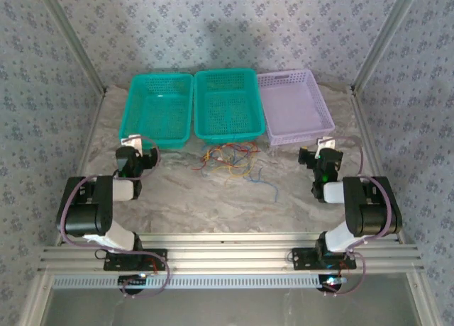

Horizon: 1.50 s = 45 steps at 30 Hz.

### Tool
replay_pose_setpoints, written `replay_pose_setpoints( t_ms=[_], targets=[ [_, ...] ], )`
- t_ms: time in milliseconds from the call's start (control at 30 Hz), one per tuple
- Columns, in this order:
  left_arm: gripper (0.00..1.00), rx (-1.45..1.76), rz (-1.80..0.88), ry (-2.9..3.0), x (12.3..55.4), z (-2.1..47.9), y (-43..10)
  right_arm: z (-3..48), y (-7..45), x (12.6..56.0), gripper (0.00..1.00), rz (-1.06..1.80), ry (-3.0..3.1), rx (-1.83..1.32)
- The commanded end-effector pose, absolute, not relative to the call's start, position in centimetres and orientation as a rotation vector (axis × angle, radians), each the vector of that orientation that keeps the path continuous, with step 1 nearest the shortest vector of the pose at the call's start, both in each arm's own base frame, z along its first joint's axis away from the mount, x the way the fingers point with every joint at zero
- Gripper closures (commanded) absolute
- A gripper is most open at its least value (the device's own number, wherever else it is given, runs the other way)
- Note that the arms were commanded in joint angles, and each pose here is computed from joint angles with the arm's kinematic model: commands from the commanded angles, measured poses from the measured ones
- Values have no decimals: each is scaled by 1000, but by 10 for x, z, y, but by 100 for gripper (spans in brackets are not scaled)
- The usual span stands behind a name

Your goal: Untangle the cables

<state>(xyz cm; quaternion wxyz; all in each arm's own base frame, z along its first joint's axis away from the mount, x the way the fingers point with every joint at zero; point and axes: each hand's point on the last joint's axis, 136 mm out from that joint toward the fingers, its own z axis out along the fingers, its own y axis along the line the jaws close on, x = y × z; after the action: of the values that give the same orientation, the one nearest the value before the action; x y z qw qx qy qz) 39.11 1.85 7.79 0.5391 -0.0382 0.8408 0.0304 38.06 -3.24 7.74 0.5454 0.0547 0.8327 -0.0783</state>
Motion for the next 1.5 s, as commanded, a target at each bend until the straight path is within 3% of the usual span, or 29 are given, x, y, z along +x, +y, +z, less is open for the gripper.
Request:
replay_pose_setpoints(
  t_ms=[0,800,1100,1467],
  targets=[
    [0,-86,65,1959,398,89,17,87,-32,387,0,-175,1946,118],
    [0,-86,64,1959,398,89,17,92,-34,387,0,-194,1947,130],
    [0,-86,64,1960,398,89,16,177,11,372,0,-198,1911,75],
    [0,-85,63,1960,398,89,16,260,80,325,0,511,1830,166]
  ],
)
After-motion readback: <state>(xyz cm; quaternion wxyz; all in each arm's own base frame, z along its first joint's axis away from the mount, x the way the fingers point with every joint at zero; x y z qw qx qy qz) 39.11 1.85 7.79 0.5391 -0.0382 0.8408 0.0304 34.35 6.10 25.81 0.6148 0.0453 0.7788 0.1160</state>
